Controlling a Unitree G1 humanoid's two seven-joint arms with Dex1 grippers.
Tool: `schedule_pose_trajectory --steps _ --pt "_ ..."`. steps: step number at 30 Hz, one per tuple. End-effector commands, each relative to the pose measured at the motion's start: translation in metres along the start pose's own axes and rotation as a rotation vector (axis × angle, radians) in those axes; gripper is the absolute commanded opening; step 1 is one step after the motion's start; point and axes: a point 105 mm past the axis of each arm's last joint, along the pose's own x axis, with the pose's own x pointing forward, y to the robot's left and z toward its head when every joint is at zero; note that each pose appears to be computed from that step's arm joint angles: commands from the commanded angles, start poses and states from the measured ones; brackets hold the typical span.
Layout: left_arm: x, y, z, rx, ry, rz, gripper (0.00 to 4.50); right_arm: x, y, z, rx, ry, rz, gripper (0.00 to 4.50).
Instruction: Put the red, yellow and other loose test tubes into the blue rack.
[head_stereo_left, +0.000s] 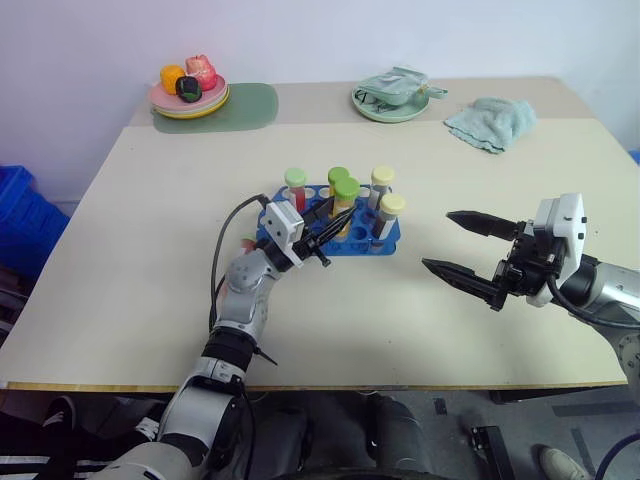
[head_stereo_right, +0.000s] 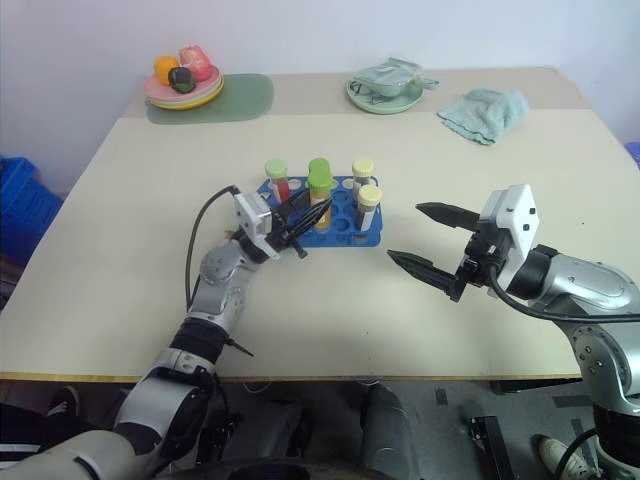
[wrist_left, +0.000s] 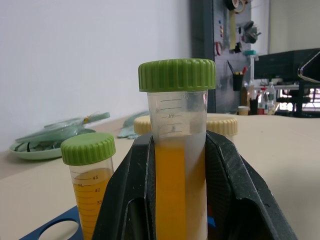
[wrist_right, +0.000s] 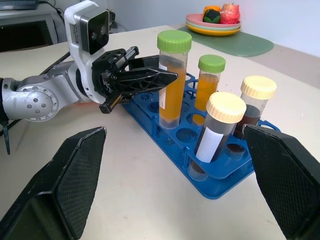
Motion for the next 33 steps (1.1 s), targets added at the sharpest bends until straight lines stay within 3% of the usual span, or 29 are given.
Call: schedule_pose_trajectory --steps 1,24,31,32,33 --pt "0.001 0.002 0.005 0.008 -0.019 0.005 0.77 -0.004 0.001 0.015 -0.072 -0.024 -0.009 4.5" --pt "-0.004 0.014 -0.001 -0.035 0.003 0.046 0.77 -0.008 0.0 0.011 -0.071 -0.011 -0.028 4.5" --pt "-0.006 0.014 0.003 -0.013 -0.009 0.037 4.09 -0.009 -0.002 0.009 -0.072 -0.007 -0.036 4.5" --pt "-0.006 0.014 0.004 -0.012 -0.011 0.034 4.47 -0.008 -0.002 0.009 -0.072 -0.01 -0.036 4.5" --pt "-0.006 0.013 0.005 -0.014 -0.014 0.03 4.47 -0.007 -0.002 0.009 -0.073 -0.012 -0.037 4.5"
